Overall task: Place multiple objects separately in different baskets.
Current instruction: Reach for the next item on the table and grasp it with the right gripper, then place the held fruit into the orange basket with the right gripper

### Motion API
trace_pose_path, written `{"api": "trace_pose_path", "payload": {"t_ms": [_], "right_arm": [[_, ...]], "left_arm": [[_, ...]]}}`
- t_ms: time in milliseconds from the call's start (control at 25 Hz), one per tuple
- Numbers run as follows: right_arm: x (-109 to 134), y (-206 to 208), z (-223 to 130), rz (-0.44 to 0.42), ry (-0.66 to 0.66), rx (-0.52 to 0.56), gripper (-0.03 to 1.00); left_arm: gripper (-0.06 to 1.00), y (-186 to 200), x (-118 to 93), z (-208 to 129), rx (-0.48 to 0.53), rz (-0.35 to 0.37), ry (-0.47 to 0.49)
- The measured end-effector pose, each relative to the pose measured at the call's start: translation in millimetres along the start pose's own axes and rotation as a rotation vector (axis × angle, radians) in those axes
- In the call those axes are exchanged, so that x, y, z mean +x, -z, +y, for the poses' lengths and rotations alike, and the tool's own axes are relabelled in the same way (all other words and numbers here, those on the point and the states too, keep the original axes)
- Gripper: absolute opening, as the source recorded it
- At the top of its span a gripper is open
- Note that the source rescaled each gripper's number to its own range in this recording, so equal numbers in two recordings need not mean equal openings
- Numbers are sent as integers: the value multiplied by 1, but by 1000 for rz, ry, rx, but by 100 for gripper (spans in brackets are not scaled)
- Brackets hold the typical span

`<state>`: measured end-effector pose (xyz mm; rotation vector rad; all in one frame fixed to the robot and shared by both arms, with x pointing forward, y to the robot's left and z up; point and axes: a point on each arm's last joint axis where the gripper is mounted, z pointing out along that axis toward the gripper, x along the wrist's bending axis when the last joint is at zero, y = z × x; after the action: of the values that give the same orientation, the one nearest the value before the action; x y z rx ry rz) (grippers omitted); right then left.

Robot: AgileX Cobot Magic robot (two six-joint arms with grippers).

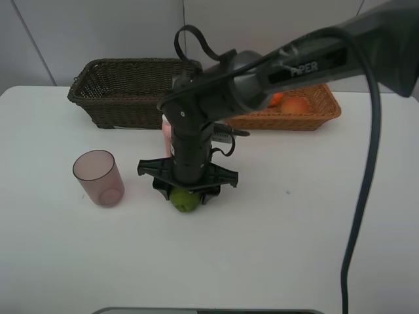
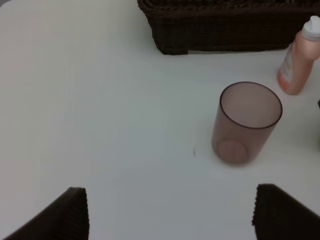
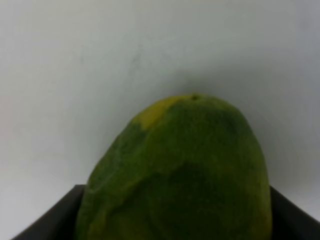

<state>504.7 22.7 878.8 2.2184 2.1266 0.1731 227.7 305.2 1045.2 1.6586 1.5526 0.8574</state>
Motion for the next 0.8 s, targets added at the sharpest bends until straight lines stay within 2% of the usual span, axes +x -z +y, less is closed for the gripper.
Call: {"api": "trace_pose_path", "payload": {"t_ms": [800], "right_arm": [[0, 0, 0, -2, -1, 4, 46]], "left_arm": [[85, 0, 0, 0, 0, 0, 0]]}}
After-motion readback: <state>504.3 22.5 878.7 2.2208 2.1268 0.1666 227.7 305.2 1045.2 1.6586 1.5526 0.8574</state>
